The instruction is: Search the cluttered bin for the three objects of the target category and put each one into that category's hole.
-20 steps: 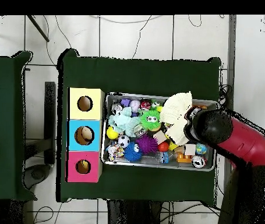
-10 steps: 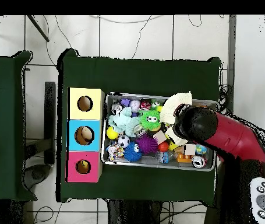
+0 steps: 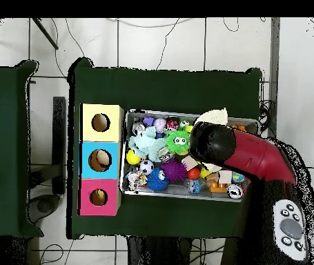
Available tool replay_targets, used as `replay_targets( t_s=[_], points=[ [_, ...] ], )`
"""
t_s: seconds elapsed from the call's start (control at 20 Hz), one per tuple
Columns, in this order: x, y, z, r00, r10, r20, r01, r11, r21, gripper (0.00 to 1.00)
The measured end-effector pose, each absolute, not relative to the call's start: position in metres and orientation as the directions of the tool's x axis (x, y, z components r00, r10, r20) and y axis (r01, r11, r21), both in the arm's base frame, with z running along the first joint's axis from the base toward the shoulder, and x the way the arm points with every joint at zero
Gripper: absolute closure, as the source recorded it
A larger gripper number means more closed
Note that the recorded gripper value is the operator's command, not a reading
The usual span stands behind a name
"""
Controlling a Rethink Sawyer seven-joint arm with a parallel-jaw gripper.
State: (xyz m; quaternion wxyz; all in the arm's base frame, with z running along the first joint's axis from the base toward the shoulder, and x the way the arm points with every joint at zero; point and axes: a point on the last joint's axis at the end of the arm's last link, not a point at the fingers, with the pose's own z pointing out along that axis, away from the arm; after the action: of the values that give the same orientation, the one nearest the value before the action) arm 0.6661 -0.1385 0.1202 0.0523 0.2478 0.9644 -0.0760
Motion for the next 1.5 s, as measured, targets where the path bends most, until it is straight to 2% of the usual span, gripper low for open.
replay_targets(
  t_s=[0.35, 0.75, 1.1, 1.5],
  points=[
    [0.696, -0.087, 0.093, -0.905, 0.404, -0.134, 0.42, 0.9, -0.119, 0.0],
    [0.729, -0.039, 0.082, -0.916, 0.382, -0.121, 0.394, 0.913, -0.106, 0.0],
    [0.758, 0.005, 0.067, -0.889, 0.435, -0.146, 0.448, 0.891, -0.076, 0.0],
    [0.76, 0.03, 0.043, -0.86, 0.495, -0.127, 0.505, 0.861, -0.057, 0.0]
  ],
)
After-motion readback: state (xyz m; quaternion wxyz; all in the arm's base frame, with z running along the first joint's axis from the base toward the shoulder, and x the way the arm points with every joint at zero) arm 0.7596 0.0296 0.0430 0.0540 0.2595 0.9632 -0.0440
